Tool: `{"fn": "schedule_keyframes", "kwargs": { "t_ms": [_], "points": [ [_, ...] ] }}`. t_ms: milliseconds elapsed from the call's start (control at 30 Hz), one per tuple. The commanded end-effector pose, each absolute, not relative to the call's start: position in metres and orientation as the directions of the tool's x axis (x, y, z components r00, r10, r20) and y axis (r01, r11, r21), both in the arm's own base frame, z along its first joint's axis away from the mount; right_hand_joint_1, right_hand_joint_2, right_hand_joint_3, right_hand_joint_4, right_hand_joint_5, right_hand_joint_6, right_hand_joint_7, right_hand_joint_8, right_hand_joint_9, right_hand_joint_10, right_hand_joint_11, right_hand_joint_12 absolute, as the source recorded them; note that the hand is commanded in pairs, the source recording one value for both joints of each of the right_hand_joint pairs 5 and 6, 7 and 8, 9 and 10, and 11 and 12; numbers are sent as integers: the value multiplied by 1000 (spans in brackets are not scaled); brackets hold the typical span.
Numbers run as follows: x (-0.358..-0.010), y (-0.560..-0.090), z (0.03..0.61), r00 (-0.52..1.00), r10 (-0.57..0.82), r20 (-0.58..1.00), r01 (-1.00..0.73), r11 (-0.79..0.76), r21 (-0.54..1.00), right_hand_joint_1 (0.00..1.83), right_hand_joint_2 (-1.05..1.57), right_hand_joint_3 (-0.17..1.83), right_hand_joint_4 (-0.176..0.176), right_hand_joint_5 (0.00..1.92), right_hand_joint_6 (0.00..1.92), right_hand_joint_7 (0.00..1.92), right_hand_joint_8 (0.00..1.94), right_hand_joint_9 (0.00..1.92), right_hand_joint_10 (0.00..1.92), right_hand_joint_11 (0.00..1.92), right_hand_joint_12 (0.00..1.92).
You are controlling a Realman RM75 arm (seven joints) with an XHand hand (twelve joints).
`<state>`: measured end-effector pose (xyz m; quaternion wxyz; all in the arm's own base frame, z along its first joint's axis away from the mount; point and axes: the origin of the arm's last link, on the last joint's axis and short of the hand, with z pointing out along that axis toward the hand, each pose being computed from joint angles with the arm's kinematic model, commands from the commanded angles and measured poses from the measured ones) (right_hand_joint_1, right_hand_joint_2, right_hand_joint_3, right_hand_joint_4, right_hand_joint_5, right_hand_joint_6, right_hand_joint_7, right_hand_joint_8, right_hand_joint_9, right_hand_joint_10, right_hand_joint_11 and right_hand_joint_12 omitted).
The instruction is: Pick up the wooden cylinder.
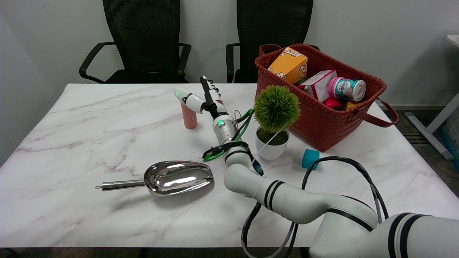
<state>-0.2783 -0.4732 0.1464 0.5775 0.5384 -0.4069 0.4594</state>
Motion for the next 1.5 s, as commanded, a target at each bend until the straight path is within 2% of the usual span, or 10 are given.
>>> {"fn": "schedule_keyframes", "kwargs": {
  "t_ms": [33,300,767,1500],
  "points": [
    [-285,-484,147,233,74,970,-972,52,230,596,993,-175,0,0,0,0,0,0,0,35,35],
    [-286,-487,146,226,57,972,-973,65,222,638,966,-175,0,0,0,0,0,0,0,35,35],
    [-285,-493,148,238,47,970,-968,87,233,909,838,-175,0,0,0,0,0,0,0,37,37],
    [-295,-493,148,214,14,977,-969,133,210,974,745,-175,0,0,0,0,0,0,0,74,74]
  ]
}}
